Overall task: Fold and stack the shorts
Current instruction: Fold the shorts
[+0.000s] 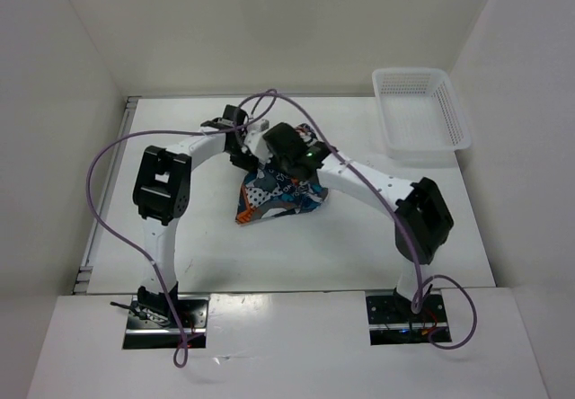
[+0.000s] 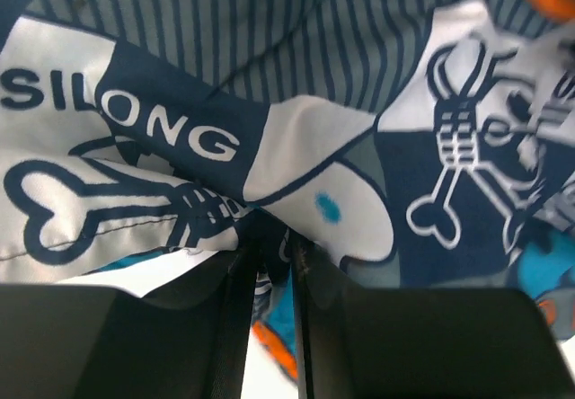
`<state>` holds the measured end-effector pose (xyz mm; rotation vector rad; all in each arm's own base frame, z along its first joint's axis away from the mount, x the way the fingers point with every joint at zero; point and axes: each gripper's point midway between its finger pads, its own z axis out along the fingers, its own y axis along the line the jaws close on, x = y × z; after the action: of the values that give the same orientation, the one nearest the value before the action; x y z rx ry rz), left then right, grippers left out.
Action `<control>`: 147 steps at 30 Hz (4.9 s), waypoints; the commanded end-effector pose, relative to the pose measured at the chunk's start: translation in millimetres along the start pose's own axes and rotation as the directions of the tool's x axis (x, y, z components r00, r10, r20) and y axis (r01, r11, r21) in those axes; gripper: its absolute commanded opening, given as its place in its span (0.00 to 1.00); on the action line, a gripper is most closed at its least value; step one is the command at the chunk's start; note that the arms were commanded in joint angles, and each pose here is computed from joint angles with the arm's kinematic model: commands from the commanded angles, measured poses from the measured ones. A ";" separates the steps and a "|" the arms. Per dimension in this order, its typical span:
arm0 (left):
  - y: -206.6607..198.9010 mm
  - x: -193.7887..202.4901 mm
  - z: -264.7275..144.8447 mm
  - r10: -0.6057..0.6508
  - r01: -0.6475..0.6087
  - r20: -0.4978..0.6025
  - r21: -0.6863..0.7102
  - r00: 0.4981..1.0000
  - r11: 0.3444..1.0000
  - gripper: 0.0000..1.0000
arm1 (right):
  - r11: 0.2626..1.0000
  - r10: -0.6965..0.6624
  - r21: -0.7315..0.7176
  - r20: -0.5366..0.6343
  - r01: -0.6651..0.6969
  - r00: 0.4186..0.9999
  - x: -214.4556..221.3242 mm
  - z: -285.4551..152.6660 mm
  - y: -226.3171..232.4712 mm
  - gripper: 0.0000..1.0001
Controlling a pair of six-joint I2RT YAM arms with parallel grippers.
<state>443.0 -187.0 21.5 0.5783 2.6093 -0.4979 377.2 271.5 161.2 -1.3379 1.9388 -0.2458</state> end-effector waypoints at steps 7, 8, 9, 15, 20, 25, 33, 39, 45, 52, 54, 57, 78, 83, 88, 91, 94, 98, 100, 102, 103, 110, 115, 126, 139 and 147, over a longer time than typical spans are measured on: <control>11.1 21.2 13.7 -0.060 0.064 -0.067 0.062 0.996 0.996 0.28 | 0.999 -0.025 -0.039 0.185 0.033 0.982 -103.6 17.9 56.2 0.00; 11.1 21.2 13.6 -0.060 0.064 -0.067 0.062 0.996 0.996 0.28 | 0.999 -0.019 -0.044 0.191 0.028 0.981 -108.7 19.3 61.0 0.00; 9.5 21.0 13.6 -0.060 0.065 -0.066 0.071 0.996 0.995 0.28 | 0.996 -0.034 -0.070 0.188 0.048 0.982 -110.5 21.4 72.8 0.00; 26.2 23.5 9.2 -0.090 0.093 -0.067 0.038 0.994 0.995 0.34 | 0.994 -0.020 -0.100 0.180 0.038 0.983 -111.8 35.3 84.2 0.02; 61.4 21.6 -25.7 -0.160 0.158 -0.054 -0.048 0.986 0.986 0.57 | 0.994 0.005 -0.112 0.186 0.016 0.983 -109.9 27.2 84.1 0.28; 74.0 4.4 -66.7 -0.188 0.189 0.031 -0.045 0.982 0.981 0.67 | 0.995 0.023 -0.100 0.232 0.001 0.972 -117.3 -6.5 65.9 0.47; 77.5 -24.3 -93.0 -0.188 0.189 0.108 -0.002 0.976 0.982 0.73 | 0.966 0.190 -0.239 0.390 -0.101 0.901 -175.5 -66.5 55.7 0.60; 48.2 -42.1 -113.5 -0.162 0.146 0.154 0.108 0.975 0.983 0.77 | 0.983 0.138 -0.157 0.300 -0.094 0.944 -121.2 -49.1 48.8 0.55; 12.5 -33.8 -106.9 -0.138 0.114 0.114 0.195 0.984 0.974 0.87 | 0.981 0.100 -0.182 0.193 -0.065 0.976 -49.1 -37.1 65.0 0.56; 7.7 -23.1 -73.2 -0.126 0.112 0.059 0.199 0.990 0.974 0.95 | 0.968 0.038 -0.252 0.114 -0.008 0.993 5.5 -18.9 105.7 0.64; 2.5 -19.1 -59.6 -0.110 0.103 0.030 0.188 0.993 0.977 0.94 | 0.970 0.038 -0.243 0.119 -0.007 0.992 9.7 -13.5 105.1 0.64; 12.7 -11.0 -40.0 -0.113 0.112 -0.005 0.143 0.994 0.983 0.67 | 0.969 0.034 -0.248 0.109 -0.005 0.993 20.4 -4.7 114.2 0.55; 27.2 -53.6 -88.5 -0.075 0.068 0.144 0.052 0.987 0.996 0.40 | 0.944 -0.050 -0.316 0.142 0.093 0.989 37.3 -12.8 138.6 0.01; 34.9 -35.8 -76.9 -0.094 0.093 0.096 0.020 0.991 0.995 0.66 | 0.956 0.023 -0.289 0.212 0.040 0.977 -1.3 -32.2 115.5 0.32; 22.0 -47.8 -133.4 -0.071 0.070 0.191 0.012 0.979 0.997 0.84 | 0.945 0.227 -0.302 0.337 -0.123 0.914 -41.0 -76.3 78.4 0.40; 7.3 -33.9 -156.7 -0.072 0.069 0.189 0.021 0.979 0.997 0.84 | 0.918 0.347 -0.315 0.345 -0.241 0.872 -36.7 -74.9 61.6 0.40; -11.9 7.9 -130.1 -0.092 0.090 0.044 0.059 0.995 0.994 0.84 | 0.879 0.457 -0.297 0.302 -0.373 0.837 -25.8 -54.6 44.3 0.40; -8.5 42.5 -90.6 -0.129 0.135 -0.075 0.081 0.989 0.987 0.85 | 0.763 0.647 -0.240 0.252 -0.601 0.720 -6.9 -3.6 -21.4 0.40; -5.7 40.2 -84.5 -0.124 0.128 -0.060 0.081 0.991 0.988 0.86 | 0.724 0.689 -0.246 0.247 -0.644 0.681 -7.6 10.1 -38.1 0.42; -5.4 34.4 -79.6 -0.116 0.119 -0.037 0.095 0.993 0.988 0.88 | 0.687 0.727 -0.251 0.256 -0.682 0.637 -12.2 28.7 -59.2 0.47; -9.5 30.7 -79.5 -0.112 0.114 -0.024 0.121 0.993 0.986 0.88 | 0.673 0.739 -0.247 0.257 -0.697 0.623 -11.9 35.8 -65.1 0.50; -15.4 48.8 -67.7 -0.124 0.135 -0.079 0.147 0.989 0.980 0.80 | 0.531 0.846 -0.277 0.233 -0.801 0.480 -12.6 101.6 -94.4 0.56; -25.5 63.7 -73.6 -0.153 0.181 -0.158 0.179 0.976 0.967 0.40 | 0.434 0.900 -0.256 0.094 -0.863 0.425 1.1 158.2 -81.8 0.62; -30.9 99.9 -86.2 -0.157 0.189 -0.274 0.092 0.949 0.978 0.25 | 0.383 0.923 -0.227 0.049 -0.896 0.382 17.0 168.2 -81.2 0.64; -29.0 94.1 -83.9 -0.150 0.178 -0.252 0.091 0.956 0.980 0.29 | 0.347 0.896 -0.317 -0.167 -0.883 0.412 45.9 155.2 1.8 0.64; -24.1 98.4 -98.0 -0.149 0.163 -0.255 0.033 0.955 0.986 0.29 | 0.271 0.950 -0.236 -0.091 -0.933 0.299 29.8 159.0 -34.8 0.00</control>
<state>327.4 -143.1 48.0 0.4731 2.9114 -0.6414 482.9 266.5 25.4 -0.1522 2.4658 0.7034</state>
